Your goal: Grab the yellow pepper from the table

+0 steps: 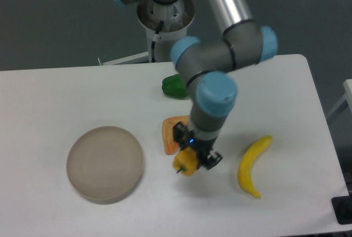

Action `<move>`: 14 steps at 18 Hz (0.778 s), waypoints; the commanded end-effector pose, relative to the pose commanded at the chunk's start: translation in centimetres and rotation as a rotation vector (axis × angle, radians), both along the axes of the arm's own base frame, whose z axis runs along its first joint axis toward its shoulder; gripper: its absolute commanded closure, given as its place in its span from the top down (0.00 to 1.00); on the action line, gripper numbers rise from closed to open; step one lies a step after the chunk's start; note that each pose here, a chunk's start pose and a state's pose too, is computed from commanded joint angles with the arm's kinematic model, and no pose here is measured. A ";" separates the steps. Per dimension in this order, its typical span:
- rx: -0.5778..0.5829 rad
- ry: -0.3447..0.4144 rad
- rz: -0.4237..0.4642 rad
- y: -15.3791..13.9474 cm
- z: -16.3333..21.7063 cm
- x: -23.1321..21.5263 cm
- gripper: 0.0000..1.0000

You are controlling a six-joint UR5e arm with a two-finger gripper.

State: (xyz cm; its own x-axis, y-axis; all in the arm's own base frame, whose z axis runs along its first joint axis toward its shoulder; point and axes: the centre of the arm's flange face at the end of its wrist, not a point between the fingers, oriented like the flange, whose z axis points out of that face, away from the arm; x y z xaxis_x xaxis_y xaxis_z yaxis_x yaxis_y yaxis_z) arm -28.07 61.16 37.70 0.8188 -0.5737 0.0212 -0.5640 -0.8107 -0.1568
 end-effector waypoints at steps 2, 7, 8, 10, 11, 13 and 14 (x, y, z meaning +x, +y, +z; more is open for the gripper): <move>-0.010 0.028 -0.014 -1.5 0.3 -2.7 0.10; -0.082 0.112 -0.078 -3.4 -1.3 -7.1 0.06; -0.072 0.120 -0.078 -3.2 -1.4 -7.2 0.06; -0.057 0.146 -0.078 -2.7 -2.2 -7.7 0.06; -0.057 0.146 -0.078 -2.6 -2.4 -7.8 0.06; -0.058 0.150 -0.090 -2.5 -2.5 -7.9 0.06; -0.059 0.150 -0.116 -2.6 -2.5 -7.9 0.07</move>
